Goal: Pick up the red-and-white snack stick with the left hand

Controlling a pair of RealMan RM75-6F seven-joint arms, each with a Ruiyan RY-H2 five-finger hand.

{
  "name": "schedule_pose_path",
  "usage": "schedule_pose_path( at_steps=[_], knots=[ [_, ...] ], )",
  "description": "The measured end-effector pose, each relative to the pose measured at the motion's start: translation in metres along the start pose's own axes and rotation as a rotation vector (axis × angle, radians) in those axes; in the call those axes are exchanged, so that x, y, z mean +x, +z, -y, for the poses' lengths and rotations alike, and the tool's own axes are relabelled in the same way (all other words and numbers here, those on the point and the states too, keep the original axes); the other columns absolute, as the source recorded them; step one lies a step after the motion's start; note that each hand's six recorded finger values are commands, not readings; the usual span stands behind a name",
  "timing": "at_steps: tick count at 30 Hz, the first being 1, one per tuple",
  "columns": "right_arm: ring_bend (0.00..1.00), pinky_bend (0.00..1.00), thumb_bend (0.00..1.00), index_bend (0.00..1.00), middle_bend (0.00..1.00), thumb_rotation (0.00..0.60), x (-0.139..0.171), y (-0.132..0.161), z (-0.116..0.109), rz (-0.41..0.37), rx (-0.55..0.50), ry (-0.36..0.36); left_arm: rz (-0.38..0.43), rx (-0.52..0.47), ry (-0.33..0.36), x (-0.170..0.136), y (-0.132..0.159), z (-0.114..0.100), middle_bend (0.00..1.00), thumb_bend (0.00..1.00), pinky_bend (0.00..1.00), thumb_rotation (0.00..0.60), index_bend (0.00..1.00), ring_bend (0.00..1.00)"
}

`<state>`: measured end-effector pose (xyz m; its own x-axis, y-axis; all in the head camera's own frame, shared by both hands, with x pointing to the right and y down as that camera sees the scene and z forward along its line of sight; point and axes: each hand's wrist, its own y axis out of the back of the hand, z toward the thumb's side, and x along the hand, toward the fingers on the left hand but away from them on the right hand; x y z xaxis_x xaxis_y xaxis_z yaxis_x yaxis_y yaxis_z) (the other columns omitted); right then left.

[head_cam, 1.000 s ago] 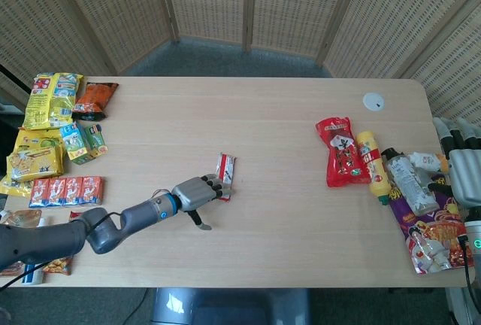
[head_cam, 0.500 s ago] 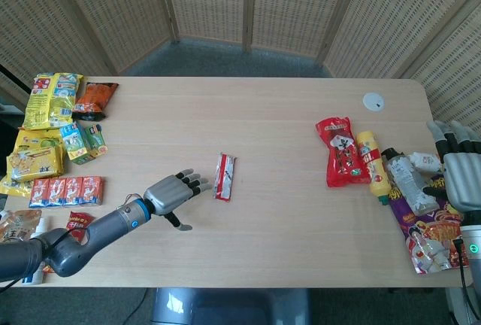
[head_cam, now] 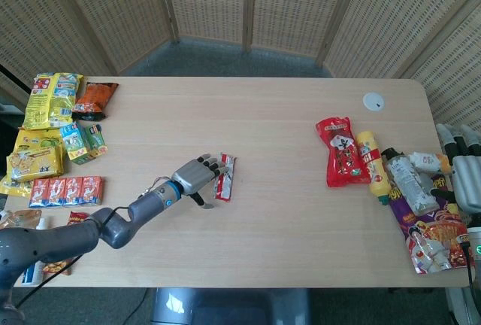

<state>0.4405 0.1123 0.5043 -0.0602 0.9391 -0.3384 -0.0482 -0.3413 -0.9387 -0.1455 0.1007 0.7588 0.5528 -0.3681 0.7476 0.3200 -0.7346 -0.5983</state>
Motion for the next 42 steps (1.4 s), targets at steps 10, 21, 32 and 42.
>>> schedule_pose_path(
  at_steps=[10,21,32,42],
  knots=[
    [0.00,0.00,0.32,0.00,0.00,0.516,0.006,-0.011,-0.003,0.031,0.004,-0.005,0.048,-0.017,0.034,0.046,0.033,-0.005,0.00,0.22,0.00,0.355,0.00,0.00],
    [0.00,0.00,0.32,0.00,0.00,0.517,0.007,-0.010,-0.003,0.024,-0.003,-0.005,0.062,0.006,-0.019,0.022,0.014,0.005,0.00,0.22,0.00,0.354,0.00,0.00],
    [0.00,0.00,0.32,0.00,0.00,0.515,0.008,0.006,-0.005,-0.005,-0.012,-0.012,0.072,-0.045,-0.041,-0.058,-0.008,0.006,0.00,0.22,0.00,0.357,0.00,0.00],
    [0.00,0.00,0.32,0.00,0.00,0.515,0.013,0.010,-0.005,-0.012,-0.024,-0.014,0.050,0.163,0.043,-0.102,-0.023,-0.002,0.00,0.23,0.00,0.599,0.00,0.00]
  ],
)
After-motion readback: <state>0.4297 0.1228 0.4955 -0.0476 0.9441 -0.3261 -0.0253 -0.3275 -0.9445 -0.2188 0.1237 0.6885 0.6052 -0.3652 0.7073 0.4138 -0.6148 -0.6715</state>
